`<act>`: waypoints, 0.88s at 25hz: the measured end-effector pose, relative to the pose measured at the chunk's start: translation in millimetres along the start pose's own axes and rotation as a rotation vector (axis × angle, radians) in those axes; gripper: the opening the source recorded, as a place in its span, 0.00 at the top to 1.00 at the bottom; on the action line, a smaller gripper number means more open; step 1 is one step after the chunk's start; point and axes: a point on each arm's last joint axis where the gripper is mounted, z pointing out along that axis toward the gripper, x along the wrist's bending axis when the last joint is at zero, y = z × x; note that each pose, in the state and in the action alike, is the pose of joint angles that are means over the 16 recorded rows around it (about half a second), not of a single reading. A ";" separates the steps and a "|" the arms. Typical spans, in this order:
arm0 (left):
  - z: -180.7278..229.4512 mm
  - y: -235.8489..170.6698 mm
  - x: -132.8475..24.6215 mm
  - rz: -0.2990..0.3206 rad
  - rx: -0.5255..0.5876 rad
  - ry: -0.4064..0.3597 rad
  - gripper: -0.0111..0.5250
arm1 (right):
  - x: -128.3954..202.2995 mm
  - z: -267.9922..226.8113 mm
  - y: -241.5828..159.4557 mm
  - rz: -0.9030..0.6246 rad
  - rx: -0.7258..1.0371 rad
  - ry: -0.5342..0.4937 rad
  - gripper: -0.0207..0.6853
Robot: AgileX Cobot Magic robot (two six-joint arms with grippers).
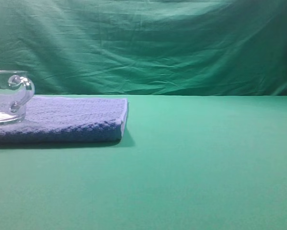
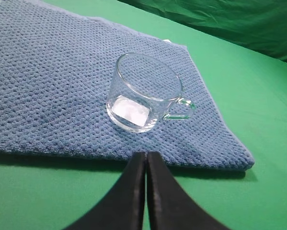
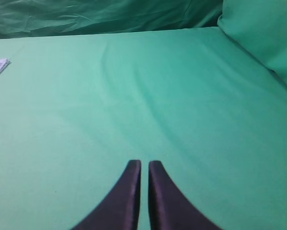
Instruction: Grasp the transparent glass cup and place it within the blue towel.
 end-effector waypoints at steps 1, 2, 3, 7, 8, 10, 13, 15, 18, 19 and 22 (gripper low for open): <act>0.0 0.0 0.0 0.000 0.000 0.000 0.98 | 0.0 0.0 -0.1 -0.001 0.001 0.000 0.91; 0.0 0.0 0.0 0.000 0.000 0.000 0.98 | 0.0 0.1 -0.2 -0.002 0.001 0.000 0.91; 0.0 0.0 0.0 0.000 0.000 0.000 0.98 | 0.0 0.1 -0.2 -0.002 0.001 0.000 0.91; 0.0 0.0 0.0 0.000 0.000 0.000 0.98 | -0.1 0.1 -0.2 -0.006 0.001 -0.001 0.91; 0.0 0.0 0.0 0.000 0.000 0.000 0.98 | -0.1 0.1 -0.2 -0.007 0.001 -0.001 0.91; 0.0 0.0 0.0 0.000 0.000 0.000 0.98 | -0.1 0.1 -0.2 -0.008 0.001 -0.001 0.91; 0.0 0.0 0.0 0.000 0.000 0.000 0.98 | -0.1 0.1 -0.2 -0.010 0.001 -0.002 0.91; 0.0 0.0 0.0 0.000 0.000 0.000 0.98 | -0.1 0.1 -0.2 -0.011 0.001 -0.002 0.91; 0.0 0.0 0.0 0.000 0.000 0.000 0.98 | -0.1 0.1 -0.2 -0.011 0.001 -0.002 0.91; 0.0 0.0 0.0 0.000 0.000 0.000 0.98 | -0.1 0.1 -0.2 -0.012 0.001 -0.002 0.91; 0.0 0.0 0.0 0.000 0.000 0.000 0.98 | -0.1 0.1 -0.2 -0.012 0.001 -0.002 0.91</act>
